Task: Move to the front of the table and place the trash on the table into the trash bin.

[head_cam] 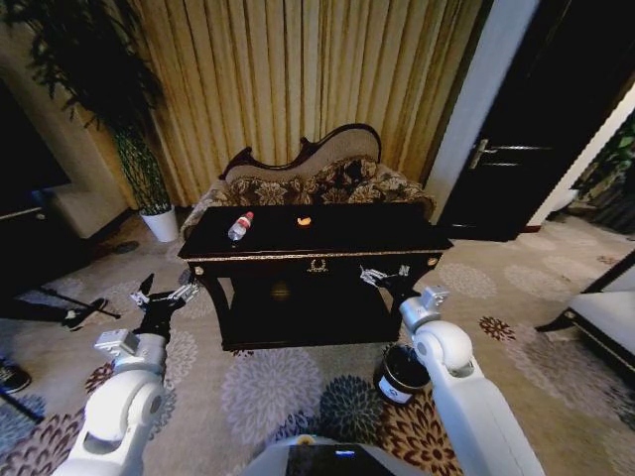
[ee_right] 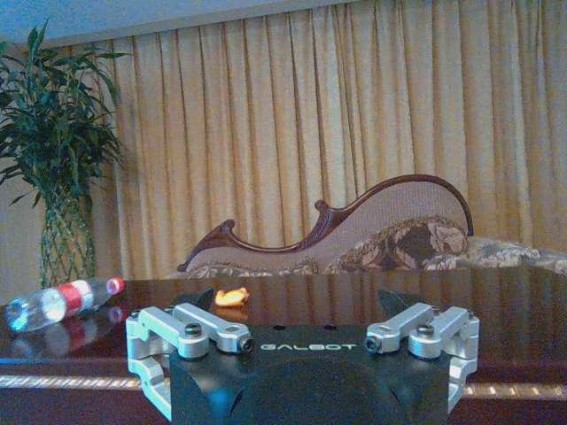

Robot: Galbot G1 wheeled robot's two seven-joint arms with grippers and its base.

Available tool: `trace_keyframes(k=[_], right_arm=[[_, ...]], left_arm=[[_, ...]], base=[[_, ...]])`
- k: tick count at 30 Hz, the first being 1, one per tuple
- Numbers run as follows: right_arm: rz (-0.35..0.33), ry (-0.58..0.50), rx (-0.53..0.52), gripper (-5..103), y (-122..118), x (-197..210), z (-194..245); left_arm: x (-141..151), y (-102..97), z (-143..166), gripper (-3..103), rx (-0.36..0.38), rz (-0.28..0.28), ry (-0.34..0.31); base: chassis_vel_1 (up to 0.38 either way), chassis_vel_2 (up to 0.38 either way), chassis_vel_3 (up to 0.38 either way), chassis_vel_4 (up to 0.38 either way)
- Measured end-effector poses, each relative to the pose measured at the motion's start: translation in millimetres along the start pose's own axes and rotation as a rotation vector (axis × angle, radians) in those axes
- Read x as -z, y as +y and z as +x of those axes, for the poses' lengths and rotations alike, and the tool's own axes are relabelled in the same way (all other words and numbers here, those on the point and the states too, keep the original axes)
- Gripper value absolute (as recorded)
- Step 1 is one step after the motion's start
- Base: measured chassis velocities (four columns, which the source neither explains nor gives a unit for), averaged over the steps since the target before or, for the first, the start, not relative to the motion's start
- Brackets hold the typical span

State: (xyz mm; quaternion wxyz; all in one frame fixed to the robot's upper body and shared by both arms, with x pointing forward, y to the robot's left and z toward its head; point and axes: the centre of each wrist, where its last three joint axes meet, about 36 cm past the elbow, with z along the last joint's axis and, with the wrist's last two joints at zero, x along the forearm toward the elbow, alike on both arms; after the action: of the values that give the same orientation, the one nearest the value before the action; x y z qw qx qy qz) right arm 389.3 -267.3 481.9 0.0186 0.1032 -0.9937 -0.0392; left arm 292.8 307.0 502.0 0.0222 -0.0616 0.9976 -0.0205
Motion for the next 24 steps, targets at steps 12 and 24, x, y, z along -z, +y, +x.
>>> trace_keyframes(k=[12, 24], right_arm=[[0.010, -0.013, 0.005, 100, 2.4, 4.0, 3.1], [0.033, -0.022, 0.007, 100, 2.6, 8.5, 4.8]], left_arm=[[-4.5, 0.1, 1.0, 100, 0.002, 0.005, 0.010], [-6.8, -2.1, 2.4, 100, -0.001, 0.012, 0.014]], base=[[-0.219, 0.230, 0.223, -0.228], [-0.128, 0.134, 0.133, -0.129]])
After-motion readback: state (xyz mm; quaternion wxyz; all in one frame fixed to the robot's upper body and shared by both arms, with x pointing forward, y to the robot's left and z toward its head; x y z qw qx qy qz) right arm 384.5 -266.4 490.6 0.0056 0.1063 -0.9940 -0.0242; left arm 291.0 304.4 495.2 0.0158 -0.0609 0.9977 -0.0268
